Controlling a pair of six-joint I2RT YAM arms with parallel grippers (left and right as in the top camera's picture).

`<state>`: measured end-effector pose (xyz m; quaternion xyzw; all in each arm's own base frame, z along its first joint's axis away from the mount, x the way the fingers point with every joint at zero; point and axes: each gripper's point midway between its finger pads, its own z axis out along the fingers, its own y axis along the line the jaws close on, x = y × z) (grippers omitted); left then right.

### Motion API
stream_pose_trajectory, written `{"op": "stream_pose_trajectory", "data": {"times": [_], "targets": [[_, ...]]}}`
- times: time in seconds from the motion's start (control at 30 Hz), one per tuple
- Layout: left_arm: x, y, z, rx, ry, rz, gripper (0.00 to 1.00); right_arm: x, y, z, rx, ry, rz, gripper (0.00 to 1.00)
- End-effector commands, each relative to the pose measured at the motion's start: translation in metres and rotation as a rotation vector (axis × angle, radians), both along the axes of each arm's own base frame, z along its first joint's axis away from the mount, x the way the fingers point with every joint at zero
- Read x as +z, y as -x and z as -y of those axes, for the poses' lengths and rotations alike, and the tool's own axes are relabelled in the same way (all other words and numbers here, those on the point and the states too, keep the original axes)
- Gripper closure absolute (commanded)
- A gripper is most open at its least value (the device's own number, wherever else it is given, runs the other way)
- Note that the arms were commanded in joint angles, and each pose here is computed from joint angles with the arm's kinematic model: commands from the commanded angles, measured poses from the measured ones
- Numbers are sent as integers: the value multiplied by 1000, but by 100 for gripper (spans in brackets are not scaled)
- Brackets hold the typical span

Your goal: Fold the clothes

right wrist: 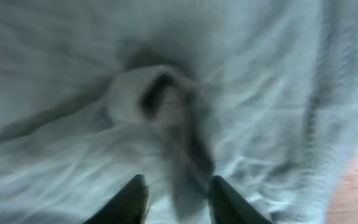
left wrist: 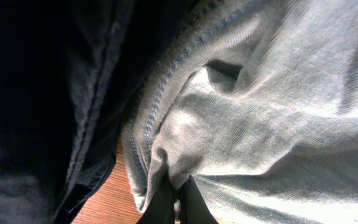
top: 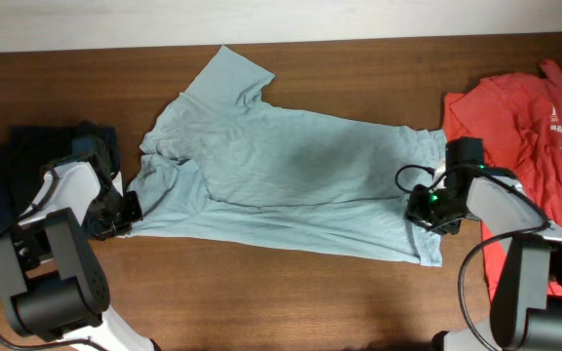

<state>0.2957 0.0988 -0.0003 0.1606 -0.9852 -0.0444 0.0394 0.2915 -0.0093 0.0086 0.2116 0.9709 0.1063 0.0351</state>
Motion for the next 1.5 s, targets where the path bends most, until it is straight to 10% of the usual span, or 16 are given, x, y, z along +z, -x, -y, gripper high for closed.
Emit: {"op": "stream_pose_trajectory", "data": {"times": [0.0,0.1,0.37,0.47,0.63,0.83,1.23,1.47], "targets": [[-1,-4,-4,20,1,3,100,0,-3,23,-69,115,-11,81],[-1,-4,-4,20,1,3,99,1,7,41,-148,155,-57,96],[-1,-2,-5,19,-8,-3,99,25,7,74,-209,150,-75,96],[0,0,-8,19,-22,-13,99,30,3,77,-220,142,-62,90],[0,2,-6,19,-15,-21,91,30,2,75,-219,131,-62,44],[9,1,-2,21,13,-27,59,34,1,73,-217,113,-64,39],[115,-58,10,-18,73,260,53,95,-58,43,-46,-96,180,36],[139,-110,77,-327,281,502,53,125,-93,46,-12,-102,337,30]]}}
